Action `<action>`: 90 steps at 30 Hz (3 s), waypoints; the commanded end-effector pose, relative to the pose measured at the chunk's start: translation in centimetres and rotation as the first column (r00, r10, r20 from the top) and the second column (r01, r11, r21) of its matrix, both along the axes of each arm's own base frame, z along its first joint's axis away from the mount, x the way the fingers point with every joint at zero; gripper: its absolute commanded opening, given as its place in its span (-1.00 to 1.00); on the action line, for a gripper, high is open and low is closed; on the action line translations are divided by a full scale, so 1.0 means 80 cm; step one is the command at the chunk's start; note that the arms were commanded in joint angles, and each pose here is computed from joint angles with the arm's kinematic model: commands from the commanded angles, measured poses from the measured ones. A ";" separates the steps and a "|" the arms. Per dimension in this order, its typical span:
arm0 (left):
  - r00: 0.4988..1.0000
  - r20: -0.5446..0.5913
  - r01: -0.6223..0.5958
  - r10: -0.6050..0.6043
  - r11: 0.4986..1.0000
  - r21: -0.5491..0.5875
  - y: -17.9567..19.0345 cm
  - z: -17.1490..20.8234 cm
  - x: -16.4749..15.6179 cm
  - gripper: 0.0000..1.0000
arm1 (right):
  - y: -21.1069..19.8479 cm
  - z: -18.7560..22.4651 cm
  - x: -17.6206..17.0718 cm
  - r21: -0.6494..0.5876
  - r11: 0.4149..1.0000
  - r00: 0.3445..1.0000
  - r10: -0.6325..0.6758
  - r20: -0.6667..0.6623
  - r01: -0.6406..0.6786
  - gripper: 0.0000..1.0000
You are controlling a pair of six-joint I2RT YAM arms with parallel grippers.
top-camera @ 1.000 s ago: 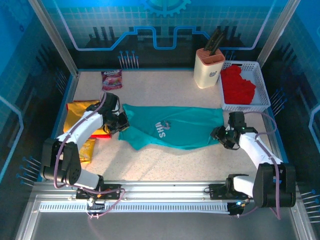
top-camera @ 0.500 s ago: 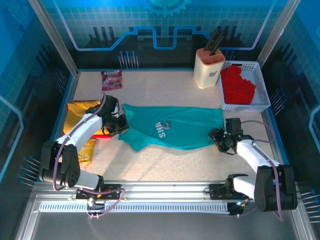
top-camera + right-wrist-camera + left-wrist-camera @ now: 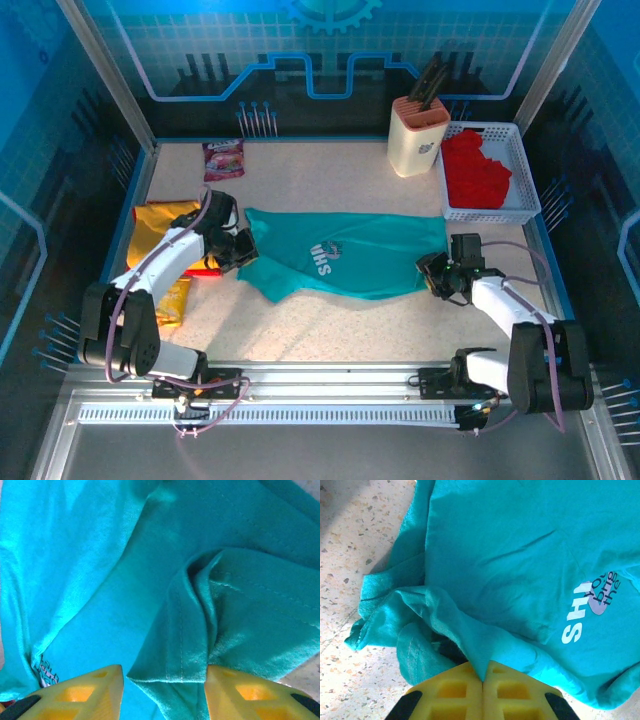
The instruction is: Fold and stack the t-shirts
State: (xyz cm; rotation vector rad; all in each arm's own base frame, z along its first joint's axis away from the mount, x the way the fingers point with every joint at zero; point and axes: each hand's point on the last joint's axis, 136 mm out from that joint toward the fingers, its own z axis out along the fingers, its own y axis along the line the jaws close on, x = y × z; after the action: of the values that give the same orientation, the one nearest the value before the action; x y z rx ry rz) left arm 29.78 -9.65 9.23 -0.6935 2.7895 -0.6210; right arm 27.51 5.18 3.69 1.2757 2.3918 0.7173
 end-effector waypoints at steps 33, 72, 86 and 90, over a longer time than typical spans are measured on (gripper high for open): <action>1.000 0.023 0.019 -0.018 1.000 -0.009 0.001 0.007 -0.003 -1.00 | -0.024 0.010 -0.029 0.058 0.985 0.986 -0.164 0.026 0.163 -0.19; 0.999 0.018 0.028 -0.028 1.000 -0.001 0.002 0.000 -0.009 -1.00 | -0.034 0.030 -0.012 -0.198 0.971 0.989 0.122 -0.082 -0.136 -0.27; 1.000 0.017 0.026 -0.026 1.000 -0.008 0.001 -0.001 -0.010 -1.00 | -0.021 0.000 0.003 -0.145 0.980 0.989 0.127 -0.077 -0.138 -0.35; 1.000 0.019 0.023 -0.023 1.000 -0.007 0.002 -0.001 -0.009 -1.00 | -0.018 -0.007 0.006 -0.135 0.981 0.988 0.127 -0.088 -0.138 -0.34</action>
State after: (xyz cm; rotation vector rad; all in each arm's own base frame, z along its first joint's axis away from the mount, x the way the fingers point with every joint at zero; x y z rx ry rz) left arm 29.10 -9.55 8.77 -0.6865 2.8001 -0.6158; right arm 27.40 3.24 3.03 1.1434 2.5594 0.5159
